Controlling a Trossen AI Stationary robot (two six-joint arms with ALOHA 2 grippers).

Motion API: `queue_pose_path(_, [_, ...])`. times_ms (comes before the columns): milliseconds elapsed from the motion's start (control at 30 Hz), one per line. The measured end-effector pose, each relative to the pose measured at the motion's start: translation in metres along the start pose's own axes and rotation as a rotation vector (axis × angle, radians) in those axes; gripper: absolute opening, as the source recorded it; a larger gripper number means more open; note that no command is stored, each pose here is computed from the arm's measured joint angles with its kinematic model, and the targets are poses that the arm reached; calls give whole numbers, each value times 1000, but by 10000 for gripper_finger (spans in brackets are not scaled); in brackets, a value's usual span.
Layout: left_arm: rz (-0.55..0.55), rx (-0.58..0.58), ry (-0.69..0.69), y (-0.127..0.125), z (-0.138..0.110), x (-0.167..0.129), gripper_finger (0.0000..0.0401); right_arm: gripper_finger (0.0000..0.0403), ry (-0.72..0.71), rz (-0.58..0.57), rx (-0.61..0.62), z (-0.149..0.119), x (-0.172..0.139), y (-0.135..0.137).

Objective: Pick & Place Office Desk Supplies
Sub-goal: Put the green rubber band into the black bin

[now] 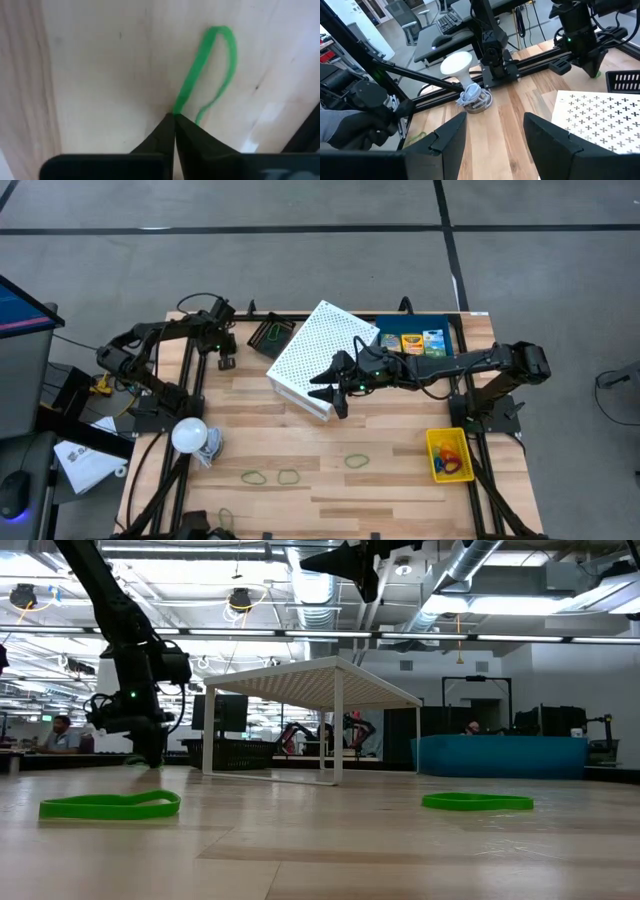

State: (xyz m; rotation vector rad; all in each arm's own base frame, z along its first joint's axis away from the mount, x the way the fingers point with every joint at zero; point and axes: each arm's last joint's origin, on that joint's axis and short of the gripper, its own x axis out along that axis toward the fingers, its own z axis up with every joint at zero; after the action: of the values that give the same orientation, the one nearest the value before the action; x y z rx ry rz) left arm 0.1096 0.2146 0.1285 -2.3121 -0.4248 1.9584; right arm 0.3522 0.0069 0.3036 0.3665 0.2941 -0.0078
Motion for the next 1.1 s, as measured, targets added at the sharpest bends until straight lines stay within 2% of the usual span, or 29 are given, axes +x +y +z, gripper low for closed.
queue_pose_path(167, [-27, 58, 6, 0, -1, -4, 1, 193, 6, 15, 25, 0, 0, 1])
queue_pose_path(333, [-139, 106, 13, -4, -4, -19, 0, 193, 10, 30, 32, -1, 0, 2])
queue_pose_path(600, [-234, 172, 51, -3, -8, -42, 0, 193, 5, 49, 28, -2, 0, 8])
queue_pose_path(767, [-240, 237, 39, -1, -8, -44, 1, 193, 4, 56, 26, -2, 0, 11])
queue_pose_path(833, [-245, 223, 34, -2, -8, -44, 6, 193, 5, 57, 31, -3, 0, 11])
queue_pose_path(967, [-261, 120, 11, -3, -7, -43, 30, 193, 10, 66, 40, -4, 0, 15])
queue_pose_path(1100, [-266, 103, 23, -8, -7, -36, 61, 193, 12, 69, 39, -5, 0, 16])
